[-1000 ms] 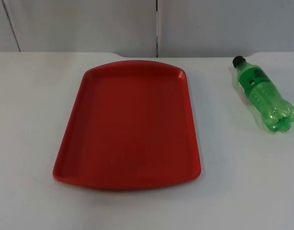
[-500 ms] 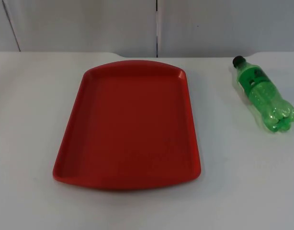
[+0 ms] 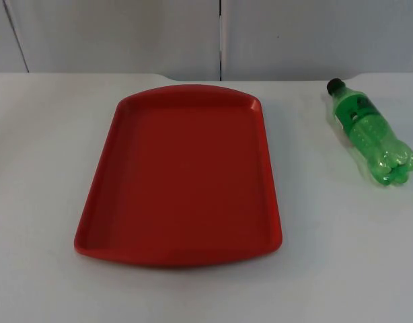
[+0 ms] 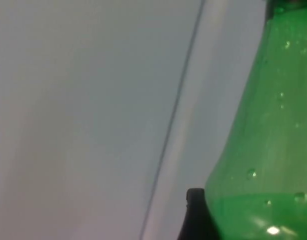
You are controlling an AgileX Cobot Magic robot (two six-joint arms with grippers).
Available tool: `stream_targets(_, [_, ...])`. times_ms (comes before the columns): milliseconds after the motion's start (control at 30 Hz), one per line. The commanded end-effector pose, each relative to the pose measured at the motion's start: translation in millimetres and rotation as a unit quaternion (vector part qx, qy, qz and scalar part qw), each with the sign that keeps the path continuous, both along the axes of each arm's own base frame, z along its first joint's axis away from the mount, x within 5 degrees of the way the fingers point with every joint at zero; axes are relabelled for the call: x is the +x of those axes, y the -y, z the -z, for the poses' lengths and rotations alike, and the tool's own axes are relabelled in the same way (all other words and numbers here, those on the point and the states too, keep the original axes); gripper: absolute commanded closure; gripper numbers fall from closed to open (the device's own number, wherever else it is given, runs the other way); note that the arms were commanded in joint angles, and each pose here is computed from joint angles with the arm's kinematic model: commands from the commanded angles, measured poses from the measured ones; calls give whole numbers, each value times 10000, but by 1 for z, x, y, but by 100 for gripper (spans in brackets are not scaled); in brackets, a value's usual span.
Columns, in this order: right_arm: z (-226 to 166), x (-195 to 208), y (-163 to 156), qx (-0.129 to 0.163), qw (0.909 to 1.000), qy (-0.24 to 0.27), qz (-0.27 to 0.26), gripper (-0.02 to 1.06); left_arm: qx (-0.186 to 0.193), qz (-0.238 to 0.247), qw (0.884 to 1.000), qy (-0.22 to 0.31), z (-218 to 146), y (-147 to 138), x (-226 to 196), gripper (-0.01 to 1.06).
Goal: Place the bottle upright on the tray.
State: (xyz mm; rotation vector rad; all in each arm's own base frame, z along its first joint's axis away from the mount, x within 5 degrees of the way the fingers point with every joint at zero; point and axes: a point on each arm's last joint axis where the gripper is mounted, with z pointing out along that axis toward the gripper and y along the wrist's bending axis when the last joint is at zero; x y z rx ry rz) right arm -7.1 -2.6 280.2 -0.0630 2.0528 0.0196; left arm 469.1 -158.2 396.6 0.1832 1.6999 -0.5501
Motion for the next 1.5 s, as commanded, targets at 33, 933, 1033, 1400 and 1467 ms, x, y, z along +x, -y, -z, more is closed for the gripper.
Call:
stream_targets(33, [0, 0, 0, 14, 10000, 36, 25, -1, -35, -415, 9983, 401, -1, 2, -13, 105])
stream_targets(933, [0, 0, 0, 5, 10000, 36, 20, -1, 571, -923, 9722, 2074, 160, 35, -56, 105])
stream_targets(1033, [0, 0, 0, 5, 10000, 36, 20, -1, 617, -839, 9739, 2014, 178, 38, -53, 105])
stream_targets(1400, [0, 0, 0, 5, 10000, 36, 20, -1, 589, -886, 9735, 2023, 239, 41, -46, 105])
stream_targets(1467, [0, 0, 0, 5, 10000, 36, 20, -1, 621, -890, 9737, 2003, 252, 41, -45, 105])
